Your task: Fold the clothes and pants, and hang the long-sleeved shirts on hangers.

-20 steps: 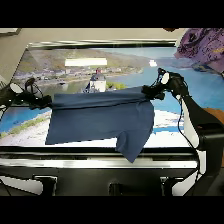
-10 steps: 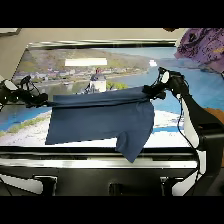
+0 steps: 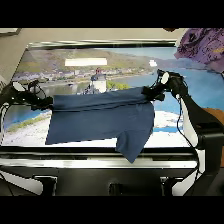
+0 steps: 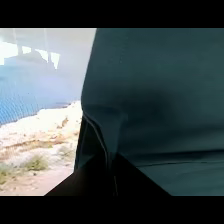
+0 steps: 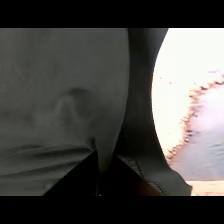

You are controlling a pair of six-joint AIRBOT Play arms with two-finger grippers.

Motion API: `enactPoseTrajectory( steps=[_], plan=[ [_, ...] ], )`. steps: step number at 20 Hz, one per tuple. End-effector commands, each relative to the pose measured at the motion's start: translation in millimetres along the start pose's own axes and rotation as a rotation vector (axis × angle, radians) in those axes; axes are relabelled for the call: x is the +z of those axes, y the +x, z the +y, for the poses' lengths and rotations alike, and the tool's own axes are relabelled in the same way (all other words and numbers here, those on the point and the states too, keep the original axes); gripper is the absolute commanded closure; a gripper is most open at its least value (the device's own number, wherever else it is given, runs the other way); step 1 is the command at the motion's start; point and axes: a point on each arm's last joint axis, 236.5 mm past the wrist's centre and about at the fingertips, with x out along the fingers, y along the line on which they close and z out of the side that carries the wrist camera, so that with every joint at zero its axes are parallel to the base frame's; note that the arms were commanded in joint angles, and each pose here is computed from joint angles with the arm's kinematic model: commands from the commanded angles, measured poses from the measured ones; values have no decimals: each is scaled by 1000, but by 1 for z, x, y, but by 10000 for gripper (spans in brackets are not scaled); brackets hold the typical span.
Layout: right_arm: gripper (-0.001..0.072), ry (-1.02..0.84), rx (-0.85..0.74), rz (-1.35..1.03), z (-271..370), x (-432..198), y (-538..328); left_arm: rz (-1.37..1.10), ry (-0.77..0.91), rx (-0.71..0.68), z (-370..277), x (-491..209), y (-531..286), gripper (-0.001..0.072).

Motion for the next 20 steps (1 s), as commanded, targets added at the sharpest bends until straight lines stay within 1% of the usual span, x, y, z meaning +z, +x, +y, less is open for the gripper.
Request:
enactPoseTrajectory(
  steps=[1,2,3,4,5,6,7,8,9,10,12,13,15,17,20],
  plan=[
    [609,-3,24,10,6,-3,0,-7,10,-3,-6,2,2,579],
    [547,0,24,15,6,-4,0,-10,7,-3,-6,3,1,452],
    [504,8,27,22,7,-5,-2,-15,7,-3,-6,4,-2,273],
    [407,7,33,23,9,-6,-7,-27,11,-3,-7,7,-8,162],
    [311,2,38,9,11,-4,-16,-51,16,-2,-8,13,-19,128],
    [292,-11,45,-18,13,1,-31,-72,20,-1,-8,19,-33,71],
    [291,-22,61,-55,14,8,-52,-97,26,0,-6,26,-51,41],
    [290,-28,71,-89,10,14,-74,-115,38,6,-3,29,-71,41],
    [270,-33,72,-111,-1,17,-96,-141,35,5,1,31,-91,41],
    [213,-43,62,-115,-18,16,-117,-179,3,-22,3,32,-109,41],
    [214,-36,43,-53,-58,-5,-142,-214,-53,-74,8,22,-135,41],
    [214,-16,74,-2,-70,-23,-146,-217,-88,-98,12,11,-140,41],
    [214,69,210,64,-74,-63,-141,-190,-155,-125,21,-21,-137,42],
    [214,160,324,144,-65,-118,-124,-151,-221,-163,20,-57,-123,42],
    [217,250,408,293,-46,-210,-92,-99,-272,-182,13,-105,-99,42]
  ],
)
